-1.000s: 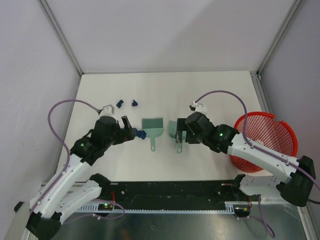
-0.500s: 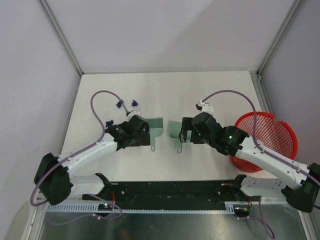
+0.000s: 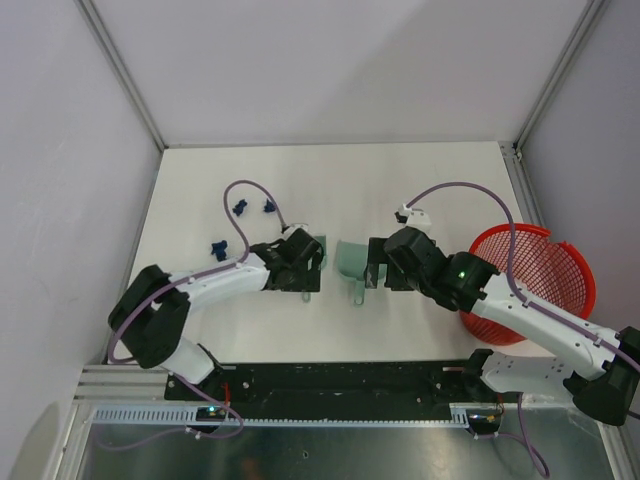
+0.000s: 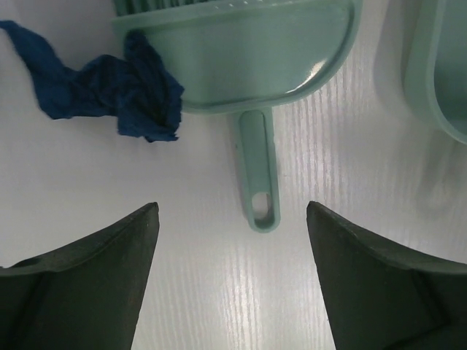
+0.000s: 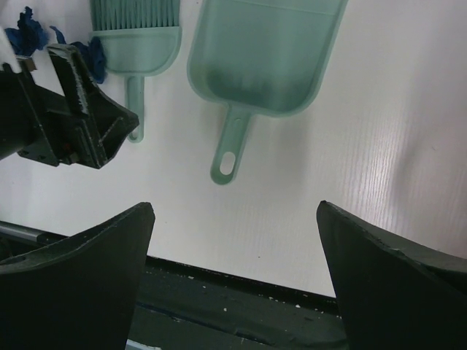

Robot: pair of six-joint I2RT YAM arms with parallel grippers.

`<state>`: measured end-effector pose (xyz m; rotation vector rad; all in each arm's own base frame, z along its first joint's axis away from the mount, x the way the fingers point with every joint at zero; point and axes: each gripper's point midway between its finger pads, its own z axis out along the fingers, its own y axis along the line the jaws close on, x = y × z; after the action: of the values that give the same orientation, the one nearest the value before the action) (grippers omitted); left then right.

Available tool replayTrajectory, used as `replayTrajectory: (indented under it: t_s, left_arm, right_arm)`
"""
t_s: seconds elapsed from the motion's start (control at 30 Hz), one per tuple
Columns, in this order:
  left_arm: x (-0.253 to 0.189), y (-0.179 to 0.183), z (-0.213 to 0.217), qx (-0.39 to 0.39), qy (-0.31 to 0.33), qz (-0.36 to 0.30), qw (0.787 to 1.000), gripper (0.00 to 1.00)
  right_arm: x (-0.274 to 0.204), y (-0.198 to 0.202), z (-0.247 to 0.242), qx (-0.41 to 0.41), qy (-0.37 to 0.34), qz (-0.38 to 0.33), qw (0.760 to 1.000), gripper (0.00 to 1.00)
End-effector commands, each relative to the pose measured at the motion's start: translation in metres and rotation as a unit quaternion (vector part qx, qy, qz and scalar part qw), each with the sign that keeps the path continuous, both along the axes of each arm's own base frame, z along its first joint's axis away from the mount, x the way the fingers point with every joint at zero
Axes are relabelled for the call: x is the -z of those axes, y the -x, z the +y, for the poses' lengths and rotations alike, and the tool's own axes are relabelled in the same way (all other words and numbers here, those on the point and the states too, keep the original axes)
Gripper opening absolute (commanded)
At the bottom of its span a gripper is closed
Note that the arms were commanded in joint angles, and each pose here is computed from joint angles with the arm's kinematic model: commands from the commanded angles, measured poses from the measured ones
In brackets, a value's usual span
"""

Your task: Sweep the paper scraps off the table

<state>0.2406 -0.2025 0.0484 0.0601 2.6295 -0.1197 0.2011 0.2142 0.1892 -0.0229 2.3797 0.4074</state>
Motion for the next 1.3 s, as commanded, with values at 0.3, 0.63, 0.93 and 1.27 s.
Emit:
replayTrajectory:
  t_s: [0.3,0.63,0.93,1.27]
  left_arm:
    - [0.020,-0.013,-0.041,0.025,0.034,0.020,0.999,0.65]
    - [0.027,-0.013,-0.044,0.028,0.030,0.032,0.999,0.23]
    - [-0.007,-0.020,-0.043,0.036,0.034,0.004,0.999,0.06]
    - [-0.099,-0.020,-0.024,0.060,0.031,-0.068,0.995,0.04]
  right_arm:
    - [-0.015,-0.005,-0.005,0.019,-0.007,-0.014,1.000,0.99]
    - [-0.014,-0.005,-0.005,0.019,-0.006,-0.011,1.000,1.00]
    - [-0.023,-0.004,-0.003,0.011,-0.027,-0.018,0.999,0.99]
    - [-0.078,-0.018,0.028,-0.044,-0.213,-0.011,0.976,0.99]
